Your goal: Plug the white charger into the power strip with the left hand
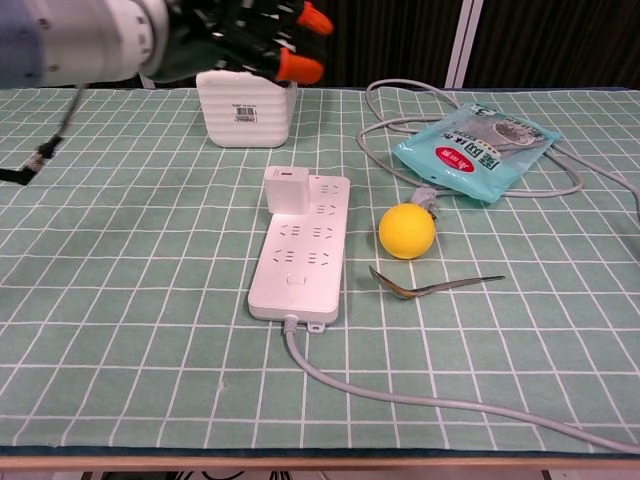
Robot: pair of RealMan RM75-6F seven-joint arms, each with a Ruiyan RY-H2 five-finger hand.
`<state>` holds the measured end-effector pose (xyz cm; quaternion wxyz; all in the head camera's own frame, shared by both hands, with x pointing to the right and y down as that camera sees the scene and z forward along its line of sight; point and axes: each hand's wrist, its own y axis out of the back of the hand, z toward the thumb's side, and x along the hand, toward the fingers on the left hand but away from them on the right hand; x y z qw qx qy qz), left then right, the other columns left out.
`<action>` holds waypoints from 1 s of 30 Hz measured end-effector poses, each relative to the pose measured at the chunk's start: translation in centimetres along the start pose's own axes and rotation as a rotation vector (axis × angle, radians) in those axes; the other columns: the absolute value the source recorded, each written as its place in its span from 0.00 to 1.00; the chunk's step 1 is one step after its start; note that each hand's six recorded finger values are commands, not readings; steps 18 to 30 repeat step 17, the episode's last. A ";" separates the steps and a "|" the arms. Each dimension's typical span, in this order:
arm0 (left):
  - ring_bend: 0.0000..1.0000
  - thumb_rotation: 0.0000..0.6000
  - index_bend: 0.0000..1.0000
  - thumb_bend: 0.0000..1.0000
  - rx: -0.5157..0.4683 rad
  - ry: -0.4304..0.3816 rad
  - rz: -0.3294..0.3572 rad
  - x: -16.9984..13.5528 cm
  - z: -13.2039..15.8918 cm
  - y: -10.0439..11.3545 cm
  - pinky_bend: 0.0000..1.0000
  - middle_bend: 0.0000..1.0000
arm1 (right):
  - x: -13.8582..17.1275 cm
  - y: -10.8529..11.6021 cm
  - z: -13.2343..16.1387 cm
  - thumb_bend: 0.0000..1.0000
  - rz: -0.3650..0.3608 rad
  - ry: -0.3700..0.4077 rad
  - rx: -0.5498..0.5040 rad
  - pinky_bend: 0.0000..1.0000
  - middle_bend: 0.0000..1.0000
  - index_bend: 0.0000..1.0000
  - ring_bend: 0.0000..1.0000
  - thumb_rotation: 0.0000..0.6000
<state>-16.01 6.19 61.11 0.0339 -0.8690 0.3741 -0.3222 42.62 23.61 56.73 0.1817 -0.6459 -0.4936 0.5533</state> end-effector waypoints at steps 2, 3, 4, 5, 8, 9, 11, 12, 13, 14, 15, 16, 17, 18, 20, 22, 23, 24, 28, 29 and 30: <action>0.00 1.00 0.00 0.05 0.130 0.025 0.047 -2.0 -1.8 1.1 0.00 0.00 | 0.0 0.1 0.1 0.34 -0.006 0.009 0.016 0.00 0.00 0.00 0.00 1.00; 0.00 1.00 0.00 0.05 0.187 0.043 0.069 -2.9 -2.8 1.6 0.00 0.00 | 0.0 0.1 0.1 0.34 -0.010 0.014 0.026 0.00 0.00 0.00 0.00 1.00; 0.00 1.00 0.00 0.05 0.266 0.071 0.101 -4.1 -4.0 2.3 0.00 0.00 | 0.0 0.1 0.2 0.34 -0.014 0.019 0.036 0.00 0.00 0.00 0.00 1.00; 0.00 1.00 0.00 0.04 0.329 0.093 0.125 -5.1 -5.0 2.8 0.00 0.00 | 0.0 0.1 0.2 0.34 -0.019 0.026 0.051 0.00 0.00 0.00 0.00 1.00; 0.00 1.00 0.00 0.04 0.541 0.180 0.207 -9.0 -8.1 4.4 0.00 0.00 | 0.0 0.1 0.3 0.34 -0.035 0.040 0.083 0.00 0.00 0.00 0.00 1.00; 0.00 1.00 0.00 0.04 0.600 0.211 0.232 -10.3 -8.9 4.9 0.00 0.00 | 0.0 0.0 0.4 0.34 -0.037 0.041 0.087 0.00 0.00 0.00 0.00 1.00; 0.00 1.00 0.00 0.04 0.717 0.286 0.284 -13.4 -10.8 5.7 0.00 0.00 | -0.1 -0.1 0.4 0.34 -0.042 0.037 0.091 0.00 0.00 0.00 0.00 1.00; 0.00 1.00 0.00 0.04 0.754 0.319 0.303 -14.9 -11.7 6.0 0.00 0.00 | -0.1 -0.1 0.4 0.34 -0.044 0.037 0.093 0.00 0.00 0.00 0.00 1.00; 0.00 1.00 0.00 0.04 0.792 0.362 0.323 -16.8 -12.8 6.1 0.00 0.00 | -0.1 -0.1 0.4 0.34 -0.046 0.038 0.095 0.00 0.00 0.00 0.00 1.00; 0.00 1.00 0.00 0.04 0.814 0.393 0.331 -18.2 -13.7 6.2 0.00 0.00 | -0.1 -0.1 0.4 0.34 -0.048 0.039 0.098 0.00 0.00 0.00 0.00 1.00; 0.00 1.00 0.00 0.04 0.833 0.421 0.334 -19.5 -14.6 6.1 0.00 0.00 | -0.1 -0.1 0.4 0.34 -0.048 0.040 0.100 0.00 0.00 0.00 0.00 1.00; 0.00 1.00 0.00 0.04 0.854 0.450 0.335 -20.8 -15.6 6.1 0.00 0.00 | -0.1 -0.2 0.4 0.34 -0.047 0.041 0.101 0.00 0.00 0.00 0.00 1.00; 0.00 1.00 0.00 0.04 0.867 0.461 0.338 -21.5 -16.2 6.2 0.00 0.00 | -0.1 -0.1 0.4 0.34 -0.047 0.042 0.102 0.00 0.00 0.00 0.00 1.00; 0.00 1.00 0.00 0.04 0.867 0.461 0.338 -21.5 -16.2 6.2 0.00 0.00 | -0.1 -0.1 0.4 0.34 -0.047 0.042 0.102 0.00 0.00 0.00 0.00 1.00; 0.00 1.00 0.00 0.04 0.867 0.461 0.338 -21.5 -16.2 6.2 0.00 0.00 | -0.1 -0.1 0.4 0.34 -0.047 0.042 0.102 0.00 0.00 0.00 0.00 1.00; 0.00 1.00 0.00 0.04 0.867 0.461 0.338 -21.5 -16.2 6.2 0.00 0.00 | -0.1 -0.1 0.4 0.34 -0.047 0.042 0.102 0.00 0.00 0.00 0.00 1.00; 0.00 1.00 0.00 0.04 0.867 0.461 0.338 -21.5 -16.2 6.2 0.00 0.00 | -0.1 -0.1 0.4 0.34 -0.047 0.042 0.102 0.00 0.00 0.00 0.00 1.00; 0.00 1.00 0.00 0.04 0.867 0.461 0.338 -21.5 -16.2 6.2 0.00 0.00 | -0.1 -0.1 0.4 0.34 -0.047 0.042 0.102 0.00 0.00 0.00 0.00 1.00; 0.00 1.00 0.00 0.04 0.867 0.461 0.338 -21.5 -16.2 6.2 0.00 0.00 | -0.1 -0.1 0.4 0.34 -0.047 0.042 0.102 0.00 0.00 0.00 0.00 1.00; 0.00 1.00 0.00 0.04 0.867 0.461 0.338 -21.5 -16.2 6.2 0.00 0.00 | -0.1 -0.1 0.4 0.34 -0.047 0.042 0.102 0.00 0.00 0.00 0.00 1.00; 0.00 1.00 0.00 0.04 0.867 0.461 0.338 -21.5 -16.2 6.2 0.00 0.00 | -0.1 -0.1 0.4 0.34 -0.047 0.042 0.102 0.00 0.00 0.00 0.00 1.00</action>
